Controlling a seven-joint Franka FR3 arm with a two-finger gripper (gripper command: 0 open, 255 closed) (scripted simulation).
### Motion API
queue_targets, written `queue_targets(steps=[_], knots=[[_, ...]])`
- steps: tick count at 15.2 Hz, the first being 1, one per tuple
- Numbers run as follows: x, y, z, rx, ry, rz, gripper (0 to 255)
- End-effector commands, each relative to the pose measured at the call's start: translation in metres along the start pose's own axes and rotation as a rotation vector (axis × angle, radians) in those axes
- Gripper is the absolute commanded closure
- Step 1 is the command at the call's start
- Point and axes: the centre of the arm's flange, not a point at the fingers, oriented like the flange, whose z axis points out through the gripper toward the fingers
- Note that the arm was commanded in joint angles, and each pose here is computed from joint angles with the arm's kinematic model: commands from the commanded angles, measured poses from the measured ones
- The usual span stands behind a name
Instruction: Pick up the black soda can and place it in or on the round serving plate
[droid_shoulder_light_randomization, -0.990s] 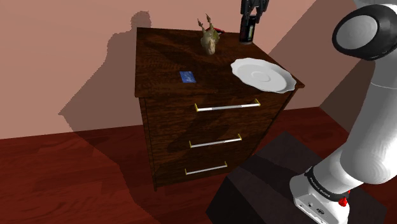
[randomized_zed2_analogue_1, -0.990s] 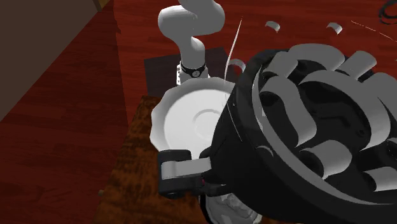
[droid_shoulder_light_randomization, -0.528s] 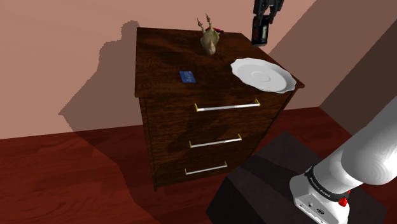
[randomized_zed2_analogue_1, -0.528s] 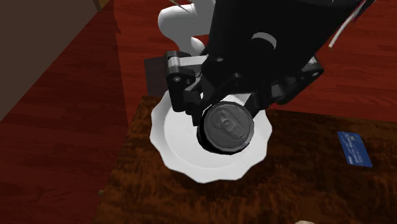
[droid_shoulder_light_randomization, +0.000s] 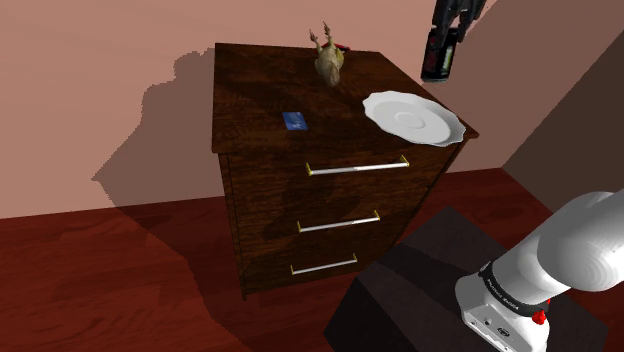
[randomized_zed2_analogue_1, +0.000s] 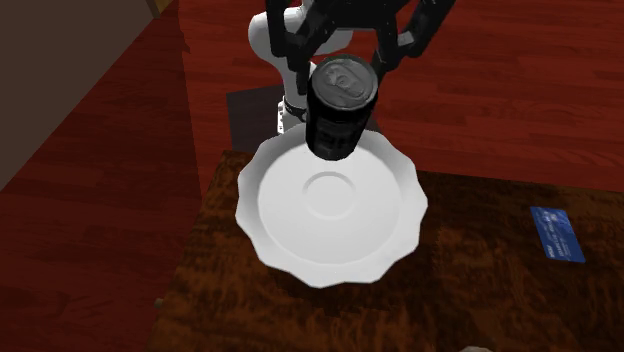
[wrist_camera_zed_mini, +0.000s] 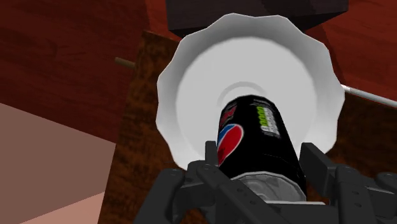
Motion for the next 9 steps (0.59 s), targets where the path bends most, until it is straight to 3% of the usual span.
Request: queue_targets(steps=[1, 9], knots=[[-0.015, -0.003, 0.006, 0.0, 0.0, 0.0, 255], [-0.011, -0.008, 0.048, 0.0, 0.0, 0.0, 255]])
